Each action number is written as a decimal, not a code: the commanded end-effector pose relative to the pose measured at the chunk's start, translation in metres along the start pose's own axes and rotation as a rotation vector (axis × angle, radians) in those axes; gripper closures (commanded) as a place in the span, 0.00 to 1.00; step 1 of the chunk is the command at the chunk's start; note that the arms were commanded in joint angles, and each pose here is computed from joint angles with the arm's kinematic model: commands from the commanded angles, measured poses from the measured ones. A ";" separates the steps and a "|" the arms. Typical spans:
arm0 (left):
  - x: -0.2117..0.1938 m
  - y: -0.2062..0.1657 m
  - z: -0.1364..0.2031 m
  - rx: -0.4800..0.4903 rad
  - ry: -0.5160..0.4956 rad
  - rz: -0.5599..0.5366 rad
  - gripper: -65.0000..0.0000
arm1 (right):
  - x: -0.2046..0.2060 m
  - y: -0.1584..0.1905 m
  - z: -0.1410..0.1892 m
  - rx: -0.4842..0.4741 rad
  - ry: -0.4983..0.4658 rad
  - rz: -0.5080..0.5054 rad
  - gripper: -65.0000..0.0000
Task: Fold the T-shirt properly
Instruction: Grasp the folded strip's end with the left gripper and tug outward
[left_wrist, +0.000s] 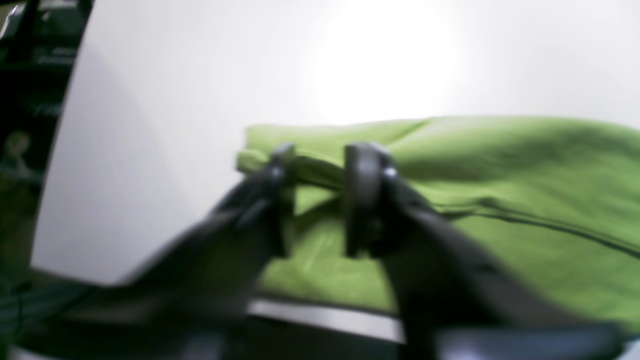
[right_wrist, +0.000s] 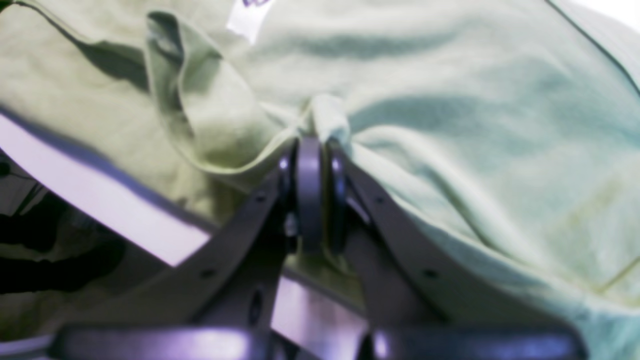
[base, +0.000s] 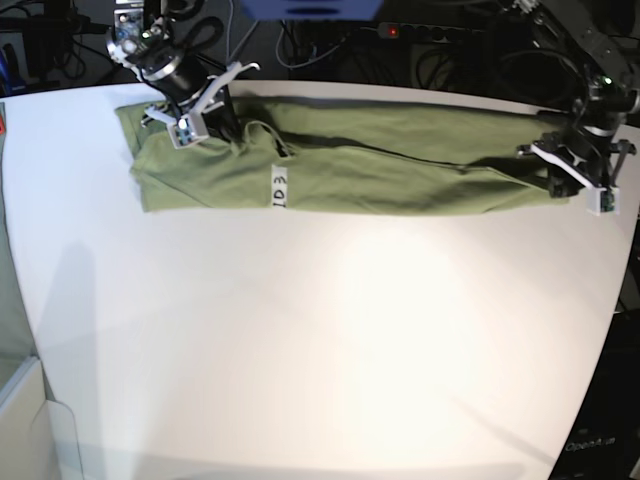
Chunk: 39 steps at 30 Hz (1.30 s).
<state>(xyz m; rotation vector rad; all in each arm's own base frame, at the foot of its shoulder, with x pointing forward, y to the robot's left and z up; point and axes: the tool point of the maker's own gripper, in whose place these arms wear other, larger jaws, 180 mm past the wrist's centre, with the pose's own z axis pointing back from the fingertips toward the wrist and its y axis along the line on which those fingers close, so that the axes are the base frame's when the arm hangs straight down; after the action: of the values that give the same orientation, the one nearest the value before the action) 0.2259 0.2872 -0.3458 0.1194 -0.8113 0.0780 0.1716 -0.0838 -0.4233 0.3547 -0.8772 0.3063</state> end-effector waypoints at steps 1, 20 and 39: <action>0.019 0.008 0.001 0.018 -0.049 -0.002 0.95 | 0.009 0.001 0.001 0.005 -0.039 -0.004 1.00; 0.003 0.030 -0.028 0.080 0.088 0.045 0.98 | 0.007 -0.002 0.003 0.006 -0.030 0.010 1.00; -0.058 0.071 0.013 0.158 0.263 -0.106 0.97 | 0.008 -0.001 0.002 0.009 -0.030 0.011 1.00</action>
<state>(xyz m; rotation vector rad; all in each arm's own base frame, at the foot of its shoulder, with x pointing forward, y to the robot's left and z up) 0.1608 0.3496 -0.3848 0.2725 -0.4957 0.0634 0.1712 -0.0858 -0.4236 0.3511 -0.8739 0.3210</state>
